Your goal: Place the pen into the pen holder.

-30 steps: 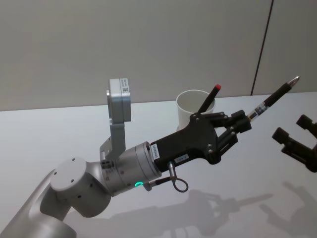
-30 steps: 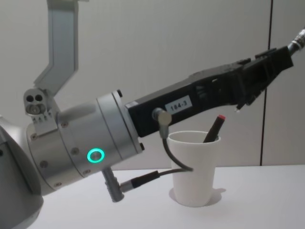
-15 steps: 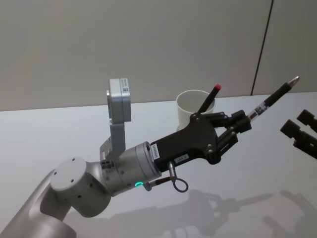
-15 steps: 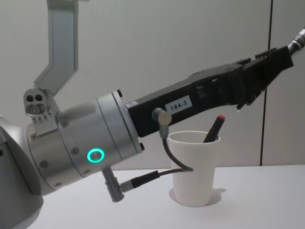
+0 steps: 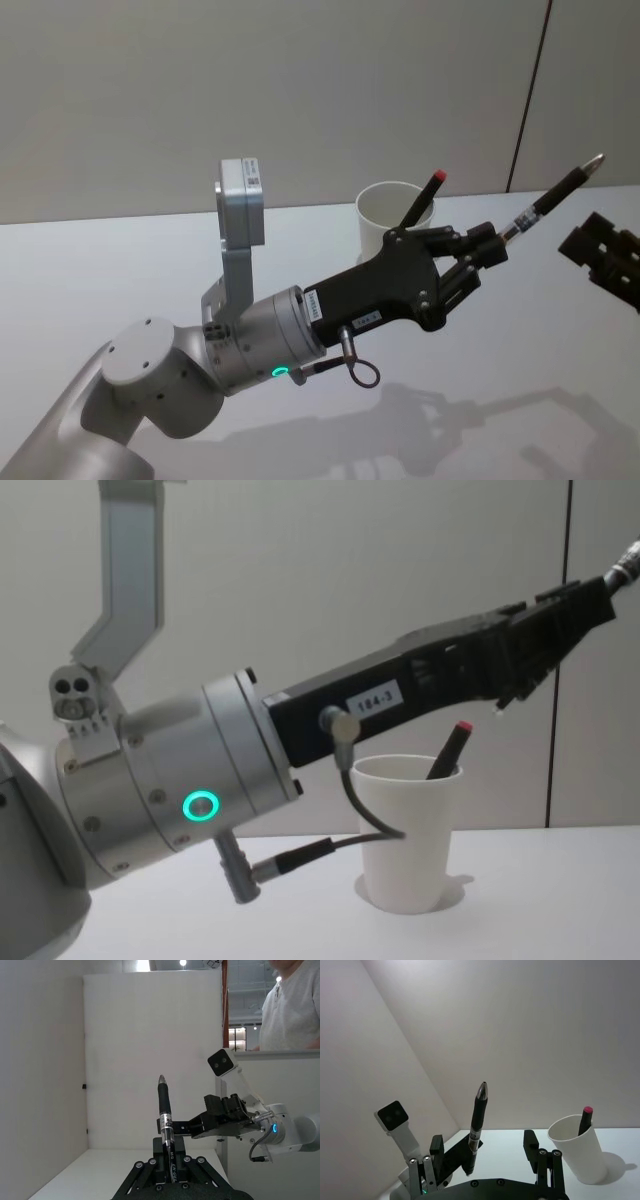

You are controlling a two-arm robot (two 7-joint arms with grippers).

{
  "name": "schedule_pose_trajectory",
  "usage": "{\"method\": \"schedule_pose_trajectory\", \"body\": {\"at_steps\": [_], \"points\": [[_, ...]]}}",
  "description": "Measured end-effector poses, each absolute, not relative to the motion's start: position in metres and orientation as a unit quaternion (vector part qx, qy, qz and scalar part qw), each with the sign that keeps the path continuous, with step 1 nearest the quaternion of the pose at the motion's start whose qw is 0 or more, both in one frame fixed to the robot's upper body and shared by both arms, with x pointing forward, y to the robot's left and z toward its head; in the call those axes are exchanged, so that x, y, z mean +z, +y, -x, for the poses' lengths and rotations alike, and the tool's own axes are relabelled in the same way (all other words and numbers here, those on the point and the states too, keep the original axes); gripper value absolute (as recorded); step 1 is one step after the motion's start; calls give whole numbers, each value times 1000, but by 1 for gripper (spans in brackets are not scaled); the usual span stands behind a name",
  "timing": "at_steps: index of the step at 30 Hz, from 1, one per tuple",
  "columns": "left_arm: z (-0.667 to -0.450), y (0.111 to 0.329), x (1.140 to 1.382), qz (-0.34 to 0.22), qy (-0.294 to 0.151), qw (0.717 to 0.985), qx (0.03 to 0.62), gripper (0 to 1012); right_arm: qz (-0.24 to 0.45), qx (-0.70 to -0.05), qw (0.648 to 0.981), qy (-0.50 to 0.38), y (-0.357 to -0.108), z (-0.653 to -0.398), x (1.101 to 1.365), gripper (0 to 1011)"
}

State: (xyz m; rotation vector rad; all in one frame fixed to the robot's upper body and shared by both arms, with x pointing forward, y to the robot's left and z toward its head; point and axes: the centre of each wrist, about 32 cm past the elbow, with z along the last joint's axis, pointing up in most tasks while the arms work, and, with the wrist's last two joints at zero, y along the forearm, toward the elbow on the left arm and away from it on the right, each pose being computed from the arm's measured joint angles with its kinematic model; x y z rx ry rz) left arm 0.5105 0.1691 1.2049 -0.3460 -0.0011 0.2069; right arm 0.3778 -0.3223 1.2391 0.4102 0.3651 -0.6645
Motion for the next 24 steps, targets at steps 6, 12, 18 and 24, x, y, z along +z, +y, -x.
{"method": "schedule_pose_trajectory", "body": {"at_steps": [6, 12, 18, 24], "points": [[-510, 169, 1205, 172, -1, 980, 103, 123, -209, -319, 906, 184, -316, -383, 1239, 1002], [-510, 169, 1205, 172, -1, 980, 103, 123, -222, -325, 900, 189, -306, -390, 1239, 1002], [-510, 169, 1205, 172, -1, 980, 103, 123, -230, -326, 897, 192, -298, -395, 1239, 1002], [-510, 169, 1205, 172, -1, 980, 103, 123, -236, -318, 897, 197, -291, -400, 1239, 1001]]}}
